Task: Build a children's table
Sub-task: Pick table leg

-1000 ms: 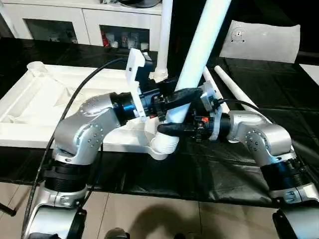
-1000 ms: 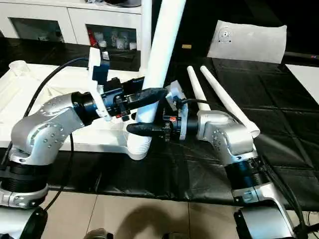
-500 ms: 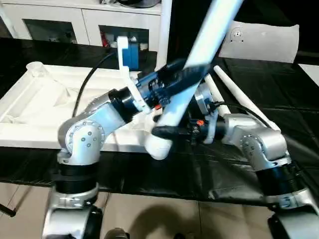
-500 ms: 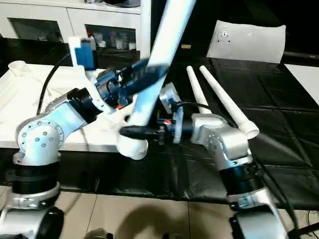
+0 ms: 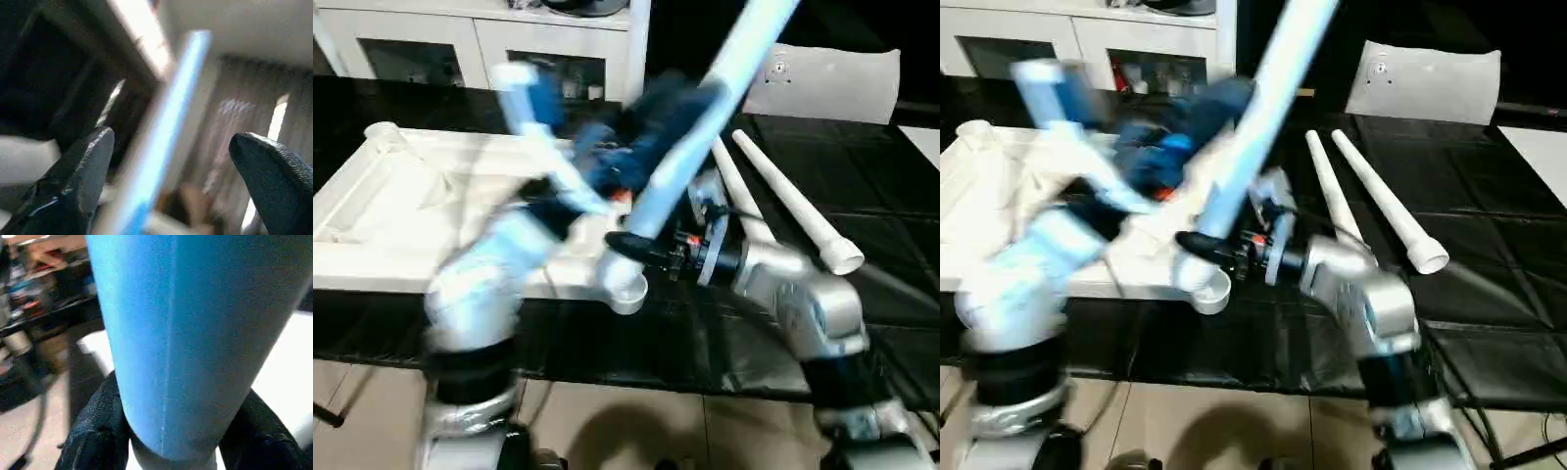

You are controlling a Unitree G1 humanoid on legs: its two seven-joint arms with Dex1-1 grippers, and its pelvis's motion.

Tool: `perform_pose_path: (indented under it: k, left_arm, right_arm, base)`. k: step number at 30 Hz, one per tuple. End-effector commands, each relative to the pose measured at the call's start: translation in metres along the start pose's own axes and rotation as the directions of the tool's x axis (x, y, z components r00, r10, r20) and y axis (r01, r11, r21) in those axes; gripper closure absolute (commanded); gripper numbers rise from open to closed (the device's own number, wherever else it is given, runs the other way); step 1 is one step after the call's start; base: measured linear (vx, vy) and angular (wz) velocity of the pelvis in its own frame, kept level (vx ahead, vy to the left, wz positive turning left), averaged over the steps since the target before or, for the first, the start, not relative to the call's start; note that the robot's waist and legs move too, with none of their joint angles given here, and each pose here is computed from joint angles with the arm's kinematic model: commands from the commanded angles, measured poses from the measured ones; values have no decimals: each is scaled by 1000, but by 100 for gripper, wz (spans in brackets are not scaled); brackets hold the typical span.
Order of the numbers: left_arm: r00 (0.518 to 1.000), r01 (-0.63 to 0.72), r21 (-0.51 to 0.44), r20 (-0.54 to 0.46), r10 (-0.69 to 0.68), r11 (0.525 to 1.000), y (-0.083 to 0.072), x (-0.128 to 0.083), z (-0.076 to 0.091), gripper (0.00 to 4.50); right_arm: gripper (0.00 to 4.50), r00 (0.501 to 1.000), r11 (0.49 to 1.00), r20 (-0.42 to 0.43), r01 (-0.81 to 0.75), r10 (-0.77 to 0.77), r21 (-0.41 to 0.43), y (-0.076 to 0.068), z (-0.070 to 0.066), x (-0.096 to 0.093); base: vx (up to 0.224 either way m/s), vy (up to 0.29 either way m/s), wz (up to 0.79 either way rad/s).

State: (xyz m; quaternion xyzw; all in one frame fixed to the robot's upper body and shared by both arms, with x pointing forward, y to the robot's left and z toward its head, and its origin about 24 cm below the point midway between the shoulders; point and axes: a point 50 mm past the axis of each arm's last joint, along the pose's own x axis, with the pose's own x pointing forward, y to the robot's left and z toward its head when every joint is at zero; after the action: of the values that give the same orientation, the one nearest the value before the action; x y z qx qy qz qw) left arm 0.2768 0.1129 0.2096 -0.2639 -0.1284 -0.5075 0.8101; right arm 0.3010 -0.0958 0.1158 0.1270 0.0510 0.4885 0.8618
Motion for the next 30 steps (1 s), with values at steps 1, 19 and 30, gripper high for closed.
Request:
perform_pose_path:
  k: [1, 19, 30]
  left_arm:
    - [993, -54, 79, -105, 62, 995, 8, -11, -5, 22]
    - [555, 203, 279, -823, 124, 939, 78, -99, -53, 93]
    - [411, 290, 207, -909, 74, 934, 107, -103, -57, 170]
  right_arm:
    - [261, 995, 994, 44, 92, -90, -65, -3, 10, -6]
    - [261, 941, 928, -7, 331, -337, -169, -7, -14, -21]
    - [261, 959, 952, -30, 275, -281, -136, 2, -20, -22]
  base:
    - [0, 0, 0]
    - [0, 0, 0]
    - [0, 0, 0]
